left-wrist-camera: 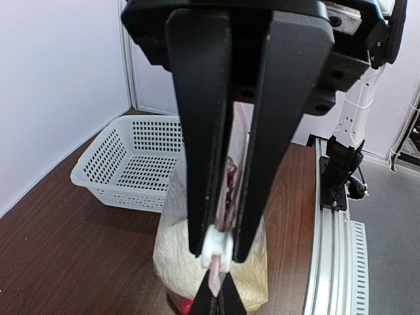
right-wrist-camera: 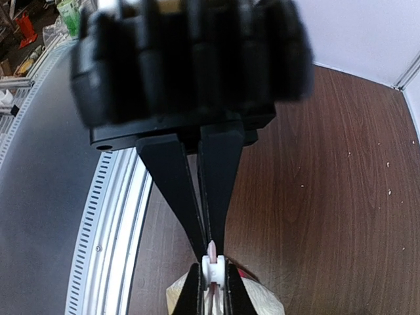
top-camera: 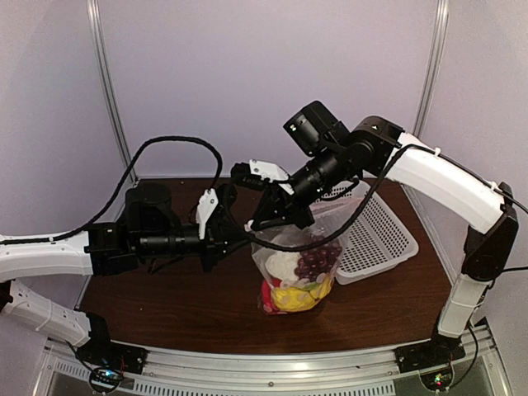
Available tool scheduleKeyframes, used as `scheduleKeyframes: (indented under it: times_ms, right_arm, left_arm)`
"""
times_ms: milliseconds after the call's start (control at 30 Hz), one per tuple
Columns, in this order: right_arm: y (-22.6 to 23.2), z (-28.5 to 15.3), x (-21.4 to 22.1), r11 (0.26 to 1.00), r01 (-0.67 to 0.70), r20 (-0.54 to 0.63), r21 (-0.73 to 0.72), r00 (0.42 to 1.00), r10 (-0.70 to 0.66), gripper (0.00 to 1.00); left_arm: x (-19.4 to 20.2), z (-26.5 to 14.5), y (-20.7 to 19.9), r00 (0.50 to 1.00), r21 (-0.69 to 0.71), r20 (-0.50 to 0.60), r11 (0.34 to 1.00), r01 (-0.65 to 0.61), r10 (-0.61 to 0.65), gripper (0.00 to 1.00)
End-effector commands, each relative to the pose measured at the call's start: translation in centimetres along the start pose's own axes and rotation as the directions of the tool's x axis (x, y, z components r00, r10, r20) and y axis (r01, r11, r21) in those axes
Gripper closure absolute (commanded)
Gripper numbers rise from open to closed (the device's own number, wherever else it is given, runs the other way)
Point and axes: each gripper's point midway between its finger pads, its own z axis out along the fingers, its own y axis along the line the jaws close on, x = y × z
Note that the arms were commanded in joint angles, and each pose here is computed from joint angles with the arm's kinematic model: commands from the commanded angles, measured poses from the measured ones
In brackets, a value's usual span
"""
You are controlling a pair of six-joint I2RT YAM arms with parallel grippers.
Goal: Place the food in the zip-top bag and seal the zipper
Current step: Hold the zipper from the zipper food storage bag, then zip the zipper on the zipper food storage bag.
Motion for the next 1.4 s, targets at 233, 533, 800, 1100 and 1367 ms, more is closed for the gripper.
scheduleKeyframes:
  times_ms: [233,533,800,1100,1367]
  right_arm:
    - [0.6,-0.3,-0.8,1.000,0.023,0.010,-0.011,1.000,-0.023,1.00]
    - [0.4,-0.1,-0.7,1.000,0.016,0.006,-0.010,1.000,-0.016,1.00]
    - [-0.3,0.2,1.4,1.000,-0.003,-0.078,0.019,0.997,0.005,1.00]
    - [-2.4,-2.6,5.7,0.994,-0.091,-0.142,0.069,0.985,0.100,1.00]
    - [-3.2,-6.0,10.9,0.977,-0.152,-0.193,0.148,0.965,0.179,1.00]
  left_arm:
    - [-3.0,0.0,0.7,0.997,-0.032,0.079,0.999,-0.019,0.022,0.93]
    - [-3.6,0.1,0.3,0.995,-0.009,0.094,0.999,-0.035,0.035,0.98]
    - [-3.3,-0.8,1.9,0.995,-0.113,0.101,0.994,-0.004,0.016,1.00]
    - [-2.3,-2.1,4.1,0.995,-0.247,0.097,0.969,0.013,0.011,1.00]
    - [-2.5,-2.2,5.3,0.996,-0.289,0.092,0.957,0.007,0.021,1.00]
